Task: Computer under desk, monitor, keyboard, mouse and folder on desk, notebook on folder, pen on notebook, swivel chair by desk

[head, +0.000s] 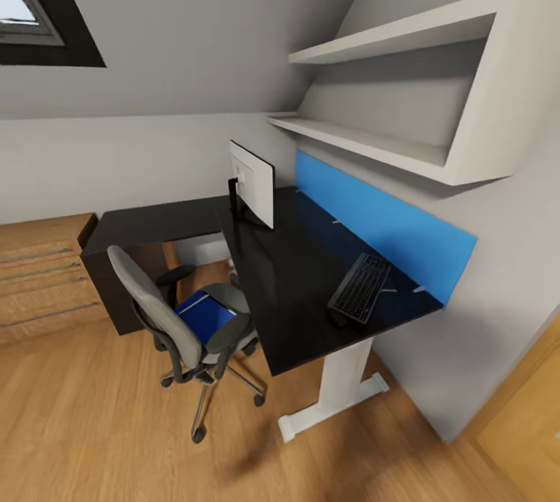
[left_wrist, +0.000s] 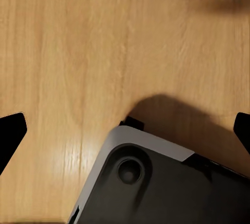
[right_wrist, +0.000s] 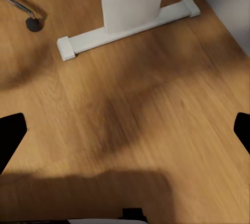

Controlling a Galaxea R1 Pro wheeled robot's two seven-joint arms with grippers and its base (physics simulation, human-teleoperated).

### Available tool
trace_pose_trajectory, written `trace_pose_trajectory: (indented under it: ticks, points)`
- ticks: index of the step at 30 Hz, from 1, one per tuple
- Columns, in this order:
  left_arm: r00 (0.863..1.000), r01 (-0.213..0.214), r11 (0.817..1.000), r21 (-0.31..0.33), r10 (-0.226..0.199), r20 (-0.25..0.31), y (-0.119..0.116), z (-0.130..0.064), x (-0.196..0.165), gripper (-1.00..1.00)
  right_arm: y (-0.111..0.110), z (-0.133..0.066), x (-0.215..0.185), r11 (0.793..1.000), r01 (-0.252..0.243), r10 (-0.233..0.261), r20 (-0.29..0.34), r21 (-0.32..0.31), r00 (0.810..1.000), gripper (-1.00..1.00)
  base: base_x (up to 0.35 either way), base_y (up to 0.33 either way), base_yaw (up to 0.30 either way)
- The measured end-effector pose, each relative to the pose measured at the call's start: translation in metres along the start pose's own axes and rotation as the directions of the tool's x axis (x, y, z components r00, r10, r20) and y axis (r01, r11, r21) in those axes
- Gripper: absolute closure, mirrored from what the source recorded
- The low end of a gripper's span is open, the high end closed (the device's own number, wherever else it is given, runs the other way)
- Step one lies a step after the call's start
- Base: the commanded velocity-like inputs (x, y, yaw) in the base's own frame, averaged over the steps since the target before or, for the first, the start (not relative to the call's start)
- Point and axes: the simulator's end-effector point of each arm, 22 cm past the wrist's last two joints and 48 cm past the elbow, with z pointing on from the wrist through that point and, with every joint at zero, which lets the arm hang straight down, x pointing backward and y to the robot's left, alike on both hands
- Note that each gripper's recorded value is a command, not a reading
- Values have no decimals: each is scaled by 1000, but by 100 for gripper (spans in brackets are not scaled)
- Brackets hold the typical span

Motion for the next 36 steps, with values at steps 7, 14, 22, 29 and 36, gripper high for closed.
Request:
trace_pose_trajectory:
  ticks: [7,14,22,29,36]
  points:
    - [1000,-3,1000,1,3,0,0,0,0,-100,0,0,1,1000,0,0,-1,0,1000,-100,-19,18,278]
    - [1000,-4,1000,2,4,0,-1,0,0,-100,0,0,1,1000,1,-1,-2,-1,1000,-100,-192,179,278]
    - [1000,-6,1000,3,6,-2,-1,0,0,-100,0,0,1,1000,1,-1,-1,-1,1000,-100,-69,62,278]
    - [1000,10,1000,-5,-10,3,0,0,-1,-100,-1,0,1,1000,2,-2,-1,1,1000,-100,-2,2,263]
    - [1000,11,1000,1,-11,1,-5,4,0,-100,-5,3,3,1000,6,-5,-3,4,1000,-100,0,0,54]
